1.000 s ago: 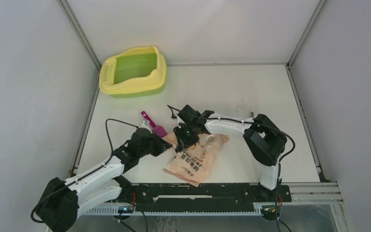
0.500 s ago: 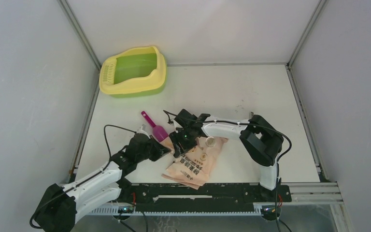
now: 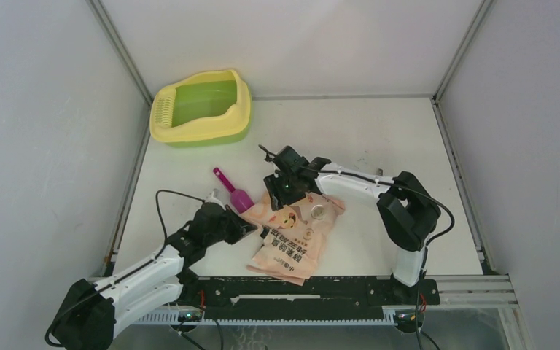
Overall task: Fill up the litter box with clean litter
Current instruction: Open the cat litter bag at the center of the board.
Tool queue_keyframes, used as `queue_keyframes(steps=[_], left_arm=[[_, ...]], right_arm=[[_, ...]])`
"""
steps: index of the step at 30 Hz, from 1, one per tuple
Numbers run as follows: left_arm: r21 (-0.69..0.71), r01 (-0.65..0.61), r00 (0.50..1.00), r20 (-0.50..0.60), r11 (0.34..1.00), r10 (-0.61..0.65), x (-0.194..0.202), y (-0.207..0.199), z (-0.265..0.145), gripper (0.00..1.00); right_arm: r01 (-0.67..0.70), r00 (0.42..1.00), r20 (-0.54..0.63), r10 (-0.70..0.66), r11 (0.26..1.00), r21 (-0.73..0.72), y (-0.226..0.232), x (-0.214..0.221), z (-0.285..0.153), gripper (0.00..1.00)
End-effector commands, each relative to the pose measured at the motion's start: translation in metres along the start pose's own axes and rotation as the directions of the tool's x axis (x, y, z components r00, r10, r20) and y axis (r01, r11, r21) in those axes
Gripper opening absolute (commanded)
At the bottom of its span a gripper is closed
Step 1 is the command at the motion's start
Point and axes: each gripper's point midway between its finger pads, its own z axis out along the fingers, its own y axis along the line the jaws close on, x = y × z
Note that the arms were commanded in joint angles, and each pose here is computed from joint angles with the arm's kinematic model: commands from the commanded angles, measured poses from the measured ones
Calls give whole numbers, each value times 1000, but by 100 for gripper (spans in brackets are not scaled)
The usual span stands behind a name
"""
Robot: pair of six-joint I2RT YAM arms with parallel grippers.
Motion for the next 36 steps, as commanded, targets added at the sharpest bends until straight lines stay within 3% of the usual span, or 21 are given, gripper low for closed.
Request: queue_keyframes(steps=[1, 12, 19, 24, 33, 36], left_arm=[[38, 10, 1000, -7, 999, -10, 2, -4, -2, 0], [51, 26, 1000, -10, 998, -25, 5, -3, -6, 0], [63, 34, 999, -11, 997, -33, 5, -5, -8, 0], [70, 39, 999, -8, 997, -39, 4, -7, -8, 0], [79, 60, 998, -5, 995, -60, 2, -12, -5, 0], [100, 66, 998, -3, 993, -66, -1, -20, -4, 4]], right_arm=[[31, 998, 45, -34, 997, 70, -9, -17, 14, 60], [40, 996, -83, -26, 982, 185, -35, 22, 62, 52], [38, 998, -56, -28, 981, 188, -47, 11, 55, 56], [86, 996, -12, -85, 985, 149, -31, 3, 35, 62], [108, 994, 8, -109, 991, 83, -8, 22, 9, 59], [93, 996, -7, -93, 992, 82, -9, 33, 13, 59]])
